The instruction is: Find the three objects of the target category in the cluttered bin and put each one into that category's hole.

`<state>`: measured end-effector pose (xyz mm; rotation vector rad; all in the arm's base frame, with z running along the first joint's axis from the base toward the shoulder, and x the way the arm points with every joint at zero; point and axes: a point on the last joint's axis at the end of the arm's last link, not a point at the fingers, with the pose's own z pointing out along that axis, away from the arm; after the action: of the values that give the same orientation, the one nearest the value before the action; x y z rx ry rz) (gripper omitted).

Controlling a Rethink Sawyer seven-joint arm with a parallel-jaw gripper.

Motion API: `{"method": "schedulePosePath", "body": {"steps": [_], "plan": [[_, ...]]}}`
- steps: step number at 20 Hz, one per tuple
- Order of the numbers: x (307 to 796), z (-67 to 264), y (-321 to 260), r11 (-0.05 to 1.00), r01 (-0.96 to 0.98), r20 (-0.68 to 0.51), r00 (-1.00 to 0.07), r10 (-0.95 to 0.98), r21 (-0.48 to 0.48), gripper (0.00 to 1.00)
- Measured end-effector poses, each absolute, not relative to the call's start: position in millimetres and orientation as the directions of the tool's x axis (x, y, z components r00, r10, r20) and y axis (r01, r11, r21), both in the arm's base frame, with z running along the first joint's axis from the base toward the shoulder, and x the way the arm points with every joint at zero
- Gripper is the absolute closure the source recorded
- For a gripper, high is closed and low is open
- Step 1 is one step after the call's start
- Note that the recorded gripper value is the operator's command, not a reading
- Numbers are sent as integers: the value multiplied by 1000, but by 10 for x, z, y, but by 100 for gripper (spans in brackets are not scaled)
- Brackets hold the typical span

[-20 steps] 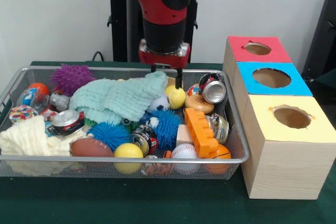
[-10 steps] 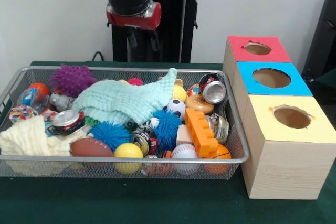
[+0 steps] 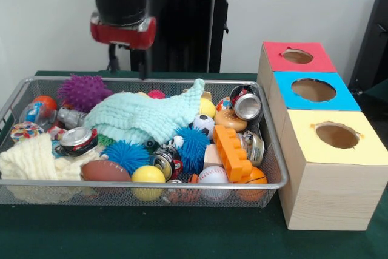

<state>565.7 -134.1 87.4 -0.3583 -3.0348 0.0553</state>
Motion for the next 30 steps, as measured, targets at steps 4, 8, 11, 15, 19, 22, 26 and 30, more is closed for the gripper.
{"method": "schedulePosePath", "body": {"steps": [4, 8, 11, 15, 19, 22, 26, 30], "plan": [[5788, 611, -1716, 979, 176, -76, -983, 169, -100, 0], [5822, 421, -2053, 978, 166, -137, -979, 149, -124, 0], [5812, 312, -2328, 976, 176, -134, -978, 159, -130, 0], [5796, 258, -2611, 971, 192, -115, -978, 176, -139, 0], [5808, 269, -2855, 966, 213, -87, -975, 203, -144, 0], [5835, 307, -2964, 963, 228, -72, -973, 219, -144, 0], [5889, 357, -3100, 959, 248, -61, -968, 242, -138, 0], [5912, 347, -3223, 955, 266, -65, -964, 260, -132, 0]]}}
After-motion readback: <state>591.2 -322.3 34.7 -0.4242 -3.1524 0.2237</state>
